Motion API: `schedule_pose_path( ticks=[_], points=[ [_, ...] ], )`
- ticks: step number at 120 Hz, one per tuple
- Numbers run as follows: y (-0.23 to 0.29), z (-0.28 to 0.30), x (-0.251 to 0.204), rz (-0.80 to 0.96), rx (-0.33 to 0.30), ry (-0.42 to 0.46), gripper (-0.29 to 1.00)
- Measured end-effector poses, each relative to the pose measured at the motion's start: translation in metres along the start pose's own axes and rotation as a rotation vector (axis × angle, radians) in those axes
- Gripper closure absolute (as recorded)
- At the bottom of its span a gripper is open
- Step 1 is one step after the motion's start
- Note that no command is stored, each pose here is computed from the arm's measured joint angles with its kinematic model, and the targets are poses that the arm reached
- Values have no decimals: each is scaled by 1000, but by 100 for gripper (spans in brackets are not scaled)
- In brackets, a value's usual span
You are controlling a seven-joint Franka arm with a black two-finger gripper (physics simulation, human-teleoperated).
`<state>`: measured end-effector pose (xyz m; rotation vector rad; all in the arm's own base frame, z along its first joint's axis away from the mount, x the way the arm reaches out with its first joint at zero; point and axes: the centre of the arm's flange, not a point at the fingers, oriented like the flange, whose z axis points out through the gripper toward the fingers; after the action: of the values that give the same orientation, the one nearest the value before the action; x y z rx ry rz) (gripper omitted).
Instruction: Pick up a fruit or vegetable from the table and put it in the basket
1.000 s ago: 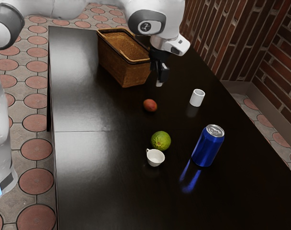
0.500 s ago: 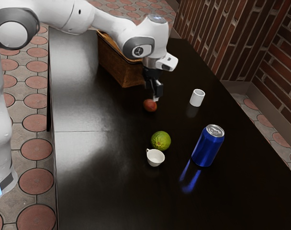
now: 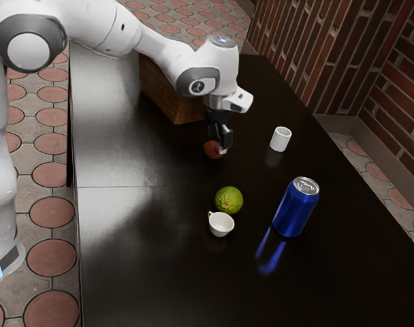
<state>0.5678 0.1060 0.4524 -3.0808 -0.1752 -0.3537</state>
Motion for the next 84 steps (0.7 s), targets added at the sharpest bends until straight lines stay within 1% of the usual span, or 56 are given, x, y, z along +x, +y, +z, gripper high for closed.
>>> schedule_pose_path(
  ticks=[24,46,84],
  points=[
    [1,3,1,6,0,12,6],
    [-10,4,0,-8,5,16,6],
    [-27,19,1,-34,8,-3,6]
  ],
)
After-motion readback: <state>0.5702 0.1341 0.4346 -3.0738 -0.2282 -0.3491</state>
